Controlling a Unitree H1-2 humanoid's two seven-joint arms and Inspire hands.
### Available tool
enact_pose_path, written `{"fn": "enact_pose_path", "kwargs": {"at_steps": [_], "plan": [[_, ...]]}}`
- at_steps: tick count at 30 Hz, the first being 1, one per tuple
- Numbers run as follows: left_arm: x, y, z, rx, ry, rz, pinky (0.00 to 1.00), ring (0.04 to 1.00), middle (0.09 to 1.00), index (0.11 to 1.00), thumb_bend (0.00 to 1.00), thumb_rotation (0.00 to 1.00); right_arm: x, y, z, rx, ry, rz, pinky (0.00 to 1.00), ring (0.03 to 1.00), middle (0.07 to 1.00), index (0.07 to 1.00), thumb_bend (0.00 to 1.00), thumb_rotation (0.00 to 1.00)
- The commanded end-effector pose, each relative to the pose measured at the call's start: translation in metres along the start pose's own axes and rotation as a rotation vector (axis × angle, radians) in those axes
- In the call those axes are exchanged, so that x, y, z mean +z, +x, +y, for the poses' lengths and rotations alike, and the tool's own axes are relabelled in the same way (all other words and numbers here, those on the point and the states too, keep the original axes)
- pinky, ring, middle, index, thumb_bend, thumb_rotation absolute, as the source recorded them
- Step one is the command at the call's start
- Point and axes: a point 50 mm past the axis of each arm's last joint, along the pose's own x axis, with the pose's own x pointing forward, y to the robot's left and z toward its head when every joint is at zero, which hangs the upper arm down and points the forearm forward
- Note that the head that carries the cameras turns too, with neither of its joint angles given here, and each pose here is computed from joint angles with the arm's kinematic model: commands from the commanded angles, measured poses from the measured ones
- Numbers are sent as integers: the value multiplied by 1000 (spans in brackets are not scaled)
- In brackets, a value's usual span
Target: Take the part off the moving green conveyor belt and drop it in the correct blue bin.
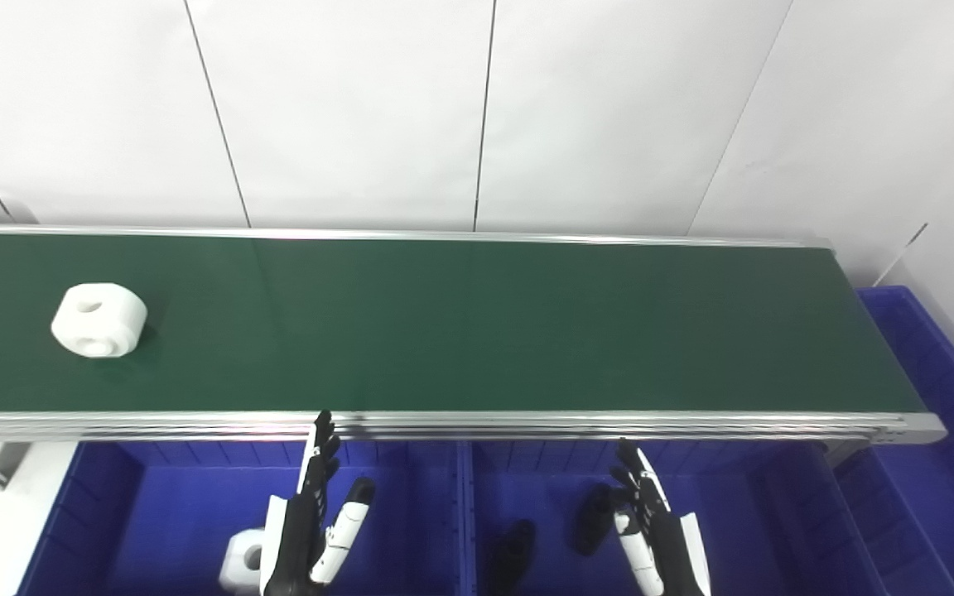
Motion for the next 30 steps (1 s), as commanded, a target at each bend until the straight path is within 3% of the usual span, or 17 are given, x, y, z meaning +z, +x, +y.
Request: {"fn": "enact_pose_path", "kwargs": {"at_steps": [1,14,21,30], "plan": [[11,7,-8,-13,-24,-57,912,956,1000,1000,555,889,9,4,0,4,13,-76,862,901,933,936,863,975],[19,6,-11,-15,-24,-64,942,958,999,1000,573,877,19,5,-5,10,-6,-86,864,896,936,945,850,978],[19,5,-16,-12,-25,-75,995,985,1000,1000,561,929,21,6,-7,22,-7,-75,865,897,941,951,872,987],[10,4,-28,-16,-25,-78,998,988,1000,1000,515,908,9,6,-18,31,8,-72,895,910,950,965,863,997]]}}
